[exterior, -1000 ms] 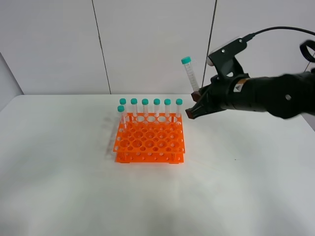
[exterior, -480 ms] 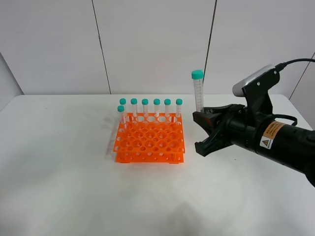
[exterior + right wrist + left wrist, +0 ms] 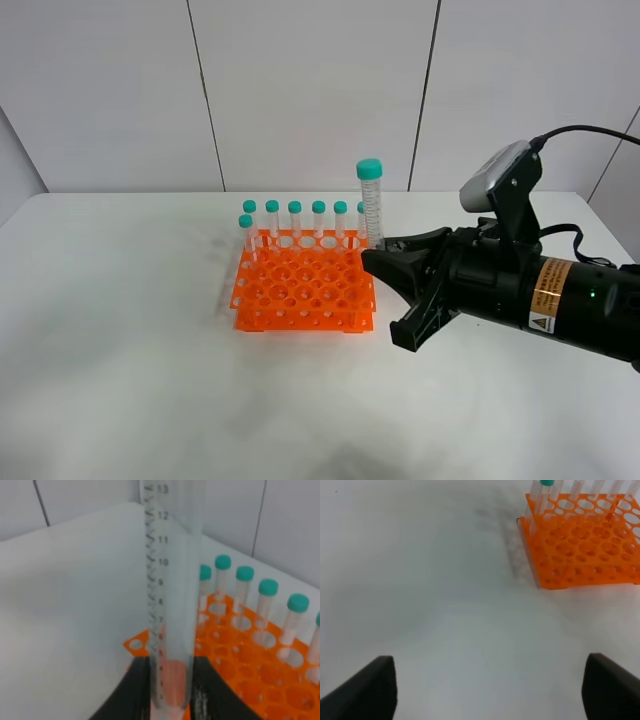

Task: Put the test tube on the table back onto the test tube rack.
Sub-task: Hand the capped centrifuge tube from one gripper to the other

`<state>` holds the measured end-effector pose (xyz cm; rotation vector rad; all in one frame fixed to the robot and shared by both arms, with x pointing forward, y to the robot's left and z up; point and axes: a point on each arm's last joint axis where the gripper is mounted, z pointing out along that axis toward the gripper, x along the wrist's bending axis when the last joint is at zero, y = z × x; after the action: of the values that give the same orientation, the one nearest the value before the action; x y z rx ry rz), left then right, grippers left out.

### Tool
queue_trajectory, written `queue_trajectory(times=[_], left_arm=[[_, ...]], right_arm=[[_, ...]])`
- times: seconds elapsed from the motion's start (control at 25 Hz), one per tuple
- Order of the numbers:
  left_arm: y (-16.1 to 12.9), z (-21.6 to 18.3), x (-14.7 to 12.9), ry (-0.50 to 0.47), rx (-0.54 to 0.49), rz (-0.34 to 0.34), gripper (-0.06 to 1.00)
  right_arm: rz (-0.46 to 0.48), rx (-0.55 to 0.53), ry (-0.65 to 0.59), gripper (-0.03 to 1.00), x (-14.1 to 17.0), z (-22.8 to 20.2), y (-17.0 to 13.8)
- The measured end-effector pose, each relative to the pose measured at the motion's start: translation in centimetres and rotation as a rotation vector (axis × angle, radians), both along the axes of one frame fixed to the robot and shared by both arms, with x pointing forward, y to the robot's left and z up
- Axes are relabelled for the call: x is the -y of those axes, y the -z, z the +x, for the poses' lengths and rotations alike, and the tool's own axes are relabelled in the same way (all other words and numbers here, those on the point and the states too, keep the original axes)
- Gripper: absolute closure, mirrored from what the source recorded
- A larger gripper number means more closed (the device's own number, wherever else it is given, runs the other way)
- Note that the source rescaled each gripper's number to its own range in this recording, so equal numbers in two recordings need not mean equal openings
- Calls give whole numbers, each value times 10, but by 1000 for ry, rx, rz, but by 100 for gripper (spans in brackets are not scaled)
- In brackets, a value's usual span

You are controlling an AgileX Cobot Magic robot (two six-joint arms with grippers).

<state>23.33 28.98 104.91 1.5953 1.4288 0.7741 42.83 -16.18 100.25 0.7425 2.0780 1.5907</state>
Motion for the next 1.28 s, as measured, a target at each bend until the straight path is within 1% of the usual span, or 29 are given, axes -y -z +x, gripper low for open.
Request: queue_trajectory(times=[0.08,0.2,0.28,0.48,0.64,0.76,0.84,0.92,1.0,1.04,1.12,1.24,1.28], left_arm=[[0,0,0,0,0,0,18],[0,0,0,-2,0,3,18],[0,0,-1,-4,0,6,18],[0,0,-1,0,2,15,18],[-4,0,2,58,19,52,20],[-15,6,10,163,11,81,26],[-25,11,16,276,20,73,28],[-37,18,24,408,48,31,29],[-47,26,32,536,82,15,30],[-52,32,36,580,97,6,30],[-59,45,45,655,117,-23,30],[-61,72,64,728,117,-66,30],[-60,82,72,753,110,-62,30]], right_arm=[[-8,16,-38,95,1,-1,0],[-23,-1,-72,95,3,-2,2],[-31,-12,-83,95,6,-2,3],[-13,-19,-96,95,7,-2,2],[-16,-18,-100,95,7,-2,2],[-18,-17,-101,95,7,-2,2],[-19,-16,-103,95,7,-2,2],[-19,-16,-103,95,7,-2,2],[-19,-16,-103,95,7,-2,2],[-19,-16,-103,95,7,-2,2],[-19,-16,-103,95,7,-2,2],[-19,-16,-103,95,7,-2,2],[-19,-16,-103,95,7,-2,2]])
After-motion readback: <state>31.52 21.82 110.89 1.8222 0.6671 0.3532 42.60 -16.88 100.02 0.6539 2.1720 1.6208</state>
